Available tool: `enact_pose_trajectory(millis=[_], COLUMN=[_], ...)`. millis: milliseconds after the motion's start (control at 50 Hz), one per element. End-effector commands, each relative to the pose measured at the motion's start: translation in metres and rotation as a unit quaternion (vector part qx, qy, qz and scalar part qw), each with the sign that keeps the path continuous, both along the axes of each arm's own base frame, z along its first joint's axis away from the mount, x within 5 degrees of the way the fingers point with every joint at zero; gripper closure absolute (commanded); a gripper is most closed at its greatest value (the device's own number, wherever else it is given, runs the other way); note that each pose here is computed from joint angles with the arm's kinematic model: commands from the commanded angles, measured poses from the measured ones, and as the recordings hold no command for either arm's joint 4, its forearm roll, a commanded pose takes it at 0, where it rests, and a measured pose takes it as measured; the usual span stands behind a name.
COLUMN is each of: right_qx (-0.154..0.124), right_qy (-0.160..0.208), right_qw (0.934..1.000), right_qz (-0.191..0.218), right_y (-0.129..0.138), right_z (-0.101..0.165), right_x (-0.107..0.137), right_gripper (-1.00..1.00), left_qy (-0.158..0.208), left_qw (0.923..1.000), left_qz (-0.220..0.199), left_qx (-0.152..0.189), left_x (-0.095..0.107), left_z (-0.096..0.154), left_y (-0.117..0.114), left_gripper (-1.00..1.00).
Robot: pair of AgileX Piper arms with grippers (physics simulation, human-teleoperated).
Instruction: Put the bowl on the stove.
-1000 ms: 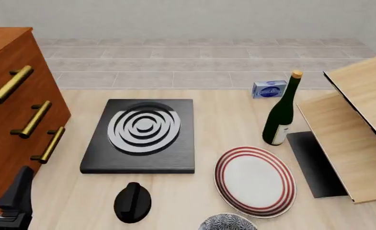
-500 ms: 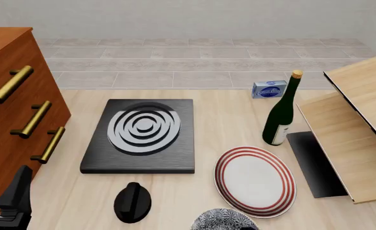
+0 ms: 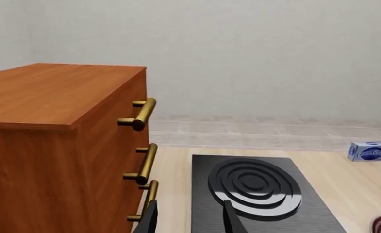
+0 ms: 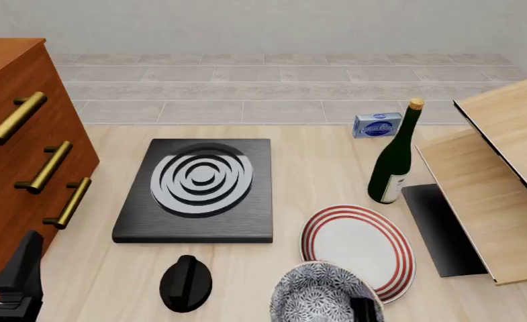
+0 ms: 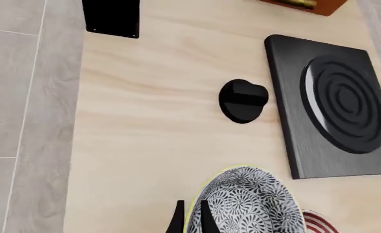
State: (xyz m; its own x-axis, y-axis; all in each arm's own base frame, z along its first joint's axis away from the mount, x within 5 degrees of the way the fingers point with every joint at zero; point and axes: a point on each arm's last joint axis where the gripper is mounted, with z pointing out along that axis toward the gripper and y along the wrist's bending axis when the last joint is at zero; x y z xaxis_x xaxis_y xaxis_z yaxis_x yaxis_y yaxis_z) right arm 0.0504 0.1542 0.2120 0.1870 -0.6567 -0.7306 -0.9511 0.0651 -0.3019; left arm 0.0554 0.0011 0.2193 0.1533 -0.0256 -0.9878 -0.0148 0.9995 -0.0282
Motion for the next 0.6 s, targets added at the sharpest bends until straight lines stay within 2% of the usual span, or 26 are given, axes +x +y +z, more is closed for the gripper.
enact_pose_trajectory(millis=[20,180,540,600], right_qx=[0.014,0.019,0.027,0.025], right_qy=[-0.071,-0.099,-0.119,-0.120], right_qw=[0.9973,0.9949,0.9924,0.9922], right_qz=[0.011,0.009,0.016,0.021], right_y=[-0.016,-0.012,0.022,0.035], right_z=[0.018,0.020,0.033,0.033], right_x=[0.005,0.013,0.029,0.033], right_gripper=[1.00,1.00,1.00,1.00], left_qy=[-0.001,-0.001,0.003,0.003], left_qw=[1.0000,1.0000,0.9998,0.9997], left_qz=[0.002,-0.009,-0.022,-0.026], left_qx=[-0.001,0.000,0.000,-0.001], left_x=[0.000,0.000,-0.001,-0.001], left_z=[0.000,0.001,0.004,0.005], left_y=[0.000,-0.001,-0.002,-0.003], left_gripper=[-1.00,-1.00,-1.00,-1.00])
